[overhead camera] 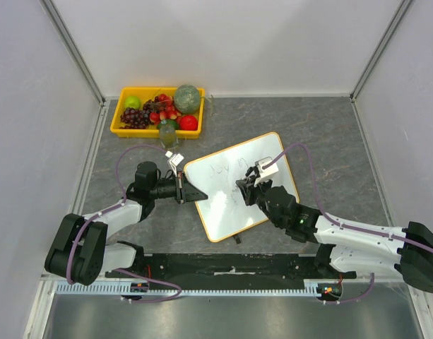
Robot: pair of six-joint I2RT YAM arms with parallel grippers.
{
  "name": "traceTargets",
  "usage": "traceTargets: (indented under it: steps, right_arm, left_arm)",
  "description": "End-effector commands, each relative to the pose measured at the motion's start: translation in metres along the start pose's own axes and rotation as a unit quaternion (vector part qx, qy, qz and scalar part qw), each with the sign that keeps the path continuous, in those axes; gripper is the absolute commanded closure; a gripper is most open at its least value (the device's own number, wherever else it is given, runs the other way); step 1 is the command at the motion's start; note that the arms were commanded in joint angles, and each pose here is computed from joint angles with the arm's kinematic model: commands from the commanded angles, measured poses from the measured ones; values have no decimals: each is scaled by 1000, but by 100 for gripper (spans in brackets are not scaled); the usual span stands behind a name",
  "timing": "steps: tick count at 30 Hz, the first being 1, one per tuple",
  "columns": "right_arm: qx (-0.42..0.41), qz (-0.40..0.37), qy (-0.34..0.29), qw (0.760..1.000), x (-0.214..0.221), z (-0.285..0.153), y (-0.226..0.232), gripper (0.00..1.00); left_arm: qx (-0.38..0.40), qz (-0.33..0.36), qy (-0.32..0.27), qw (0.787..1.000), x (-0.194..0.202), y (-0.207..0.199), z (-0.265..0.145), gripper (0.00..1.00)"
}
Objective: Write a sentence on the whiteboard
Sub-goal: Write on the whiteboard with the whiteboard marker without the cap.
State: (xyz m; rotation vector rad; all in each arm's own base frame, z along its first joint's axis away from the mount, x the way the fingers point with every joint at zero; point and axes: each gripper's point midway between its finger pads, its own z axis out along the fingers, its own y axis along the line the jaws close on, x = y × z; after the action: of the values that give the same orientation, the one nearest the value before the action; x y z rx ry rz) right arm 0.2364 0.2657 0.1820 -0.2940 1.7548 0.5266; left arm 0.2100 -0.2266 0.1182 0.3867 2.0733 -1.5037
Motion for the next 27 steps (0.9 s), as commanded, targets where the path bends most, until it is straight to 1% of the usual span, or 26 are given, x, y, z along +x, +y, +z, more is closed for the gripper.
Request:
traceTargets:
  steps: [1, 4, 9, 12, 21, 27]
  right_arm:
    - [36, -33, 27, 998, 18, -1, -17, 100]
    - [31, -33, 20, 999, 12, -3, -16, 100]
    - [10, -4, -16, 1000, -20, -12, -8, 100]
    - [4, -1, -25, 1000, -31, -18, -6, 100]
    - [4, -8, -5, 1000, -12, -13, -7, 100]
    - [6, -2, -4, 1000, -5, -9, -7, 100]
  left_arm:
    - [-68, 36, -22, 997, -3, 34, -3, 98]
    - [-68, 35, -22, 997, -2, 35, -3, 98]
    - [-68, 33, -21, 997, -2, 35, -2, 98]
    - [-69, 34, -22, 997, -3, 35, -2, 98]
    - [-68, 34, -21, 997, -2, 35, -2, 98]
    - [-67, 32, -20, 997, -1, 35, -2, 98]
